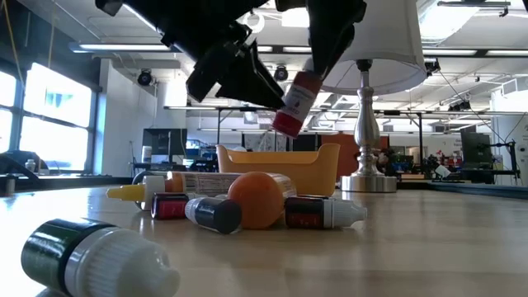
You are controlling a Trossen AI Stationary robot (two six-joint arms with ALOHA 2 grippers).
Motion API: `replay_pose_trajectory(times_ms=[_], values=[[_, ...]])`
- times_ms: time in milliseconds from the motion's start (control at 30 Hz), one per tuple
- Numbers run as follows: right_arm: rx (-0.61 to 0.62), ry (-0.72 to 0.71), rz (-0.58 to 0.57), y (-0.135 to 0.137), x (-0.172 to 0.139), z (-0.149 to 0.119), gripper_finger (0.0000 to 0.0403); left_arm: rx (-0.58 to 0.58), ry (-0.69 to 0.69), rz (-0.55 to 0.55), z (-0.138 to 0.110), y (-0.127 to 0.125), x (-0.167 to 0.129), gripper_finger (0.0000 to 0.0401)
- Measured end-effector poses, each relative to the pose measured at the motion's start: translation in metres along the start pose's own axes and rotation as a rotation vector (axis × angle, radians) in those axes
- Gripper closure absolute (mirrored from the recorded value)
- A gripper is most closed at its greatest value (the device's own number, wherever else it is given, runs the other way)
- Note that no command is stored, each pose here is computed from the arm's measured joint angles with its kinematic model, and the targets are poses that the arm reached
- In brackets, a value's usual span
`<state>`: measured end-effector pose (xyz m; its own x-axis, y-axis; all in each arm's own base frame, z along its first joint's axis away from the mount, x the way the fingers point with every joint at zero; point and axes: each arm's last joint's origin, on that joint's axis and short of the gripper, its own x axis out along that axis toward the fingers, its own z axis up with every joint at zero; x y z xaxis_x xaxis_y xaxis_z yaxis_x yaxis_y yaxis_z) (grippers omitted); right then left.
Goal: Pick & Place food coloring
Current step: Put the large red food coloring bottle into the yellow container
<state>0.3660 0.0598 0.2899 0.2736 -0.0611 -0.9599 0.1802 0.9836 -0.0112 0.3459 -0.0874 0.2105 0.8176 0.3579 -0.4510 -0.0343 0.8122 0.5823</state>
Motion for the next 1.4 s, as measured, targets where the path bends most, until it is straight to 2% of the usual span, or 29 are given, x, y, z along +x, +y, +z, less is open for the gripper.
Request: replay_pose_trajectory(times_ms=[200, 333, 467, 600, 833, 1100, 1400], values=[[0.006, 0.044, -0.089, -0.009, 0.0, -0.004, 0.0279, -0.058, 0.019, 0.014, 0.003, 0.014, -0.017, 0.0238], [0.018, 0.055, -0.097, -0.016, 0.001, -0.003, 0.0279, -0.066, 0.061, 0.095, 0.003, 0.033, -0.038, 0.0238], [0.036, 0.071, -0.114, -0.03, 0.002, -0.001, 0.0279, -0.113, 0.037, 0.168, 0.007, 0.06, -0.069, 0.0238], [0.062, 0.087, -0.134, -0.053, 0.004, 0.004, 0.0279, -0.189, -0.015, 0.189, 0.009, 0.085, -0.102, 0.0238], [0.241, 0.151, -0.069, -0.113, 0.006, 0.007, 0.0279, -0.283, -0.115, 0.218, 0.006, 0.117, -0.146, 0.0238], [0.394, 0.202, -0.08, -0.166, 0.008, 0.0, 0.0279, -0.271, -0.1, 0.214, 0.0, 0.122, -0.155, 0.0238], [0.42, 0.271, -0.039, -0.181, 0.034, 0.003, 0.0279, -0.294, -0.065, 0.2, -0.003, 0.118, -0.151, 0.0238]])
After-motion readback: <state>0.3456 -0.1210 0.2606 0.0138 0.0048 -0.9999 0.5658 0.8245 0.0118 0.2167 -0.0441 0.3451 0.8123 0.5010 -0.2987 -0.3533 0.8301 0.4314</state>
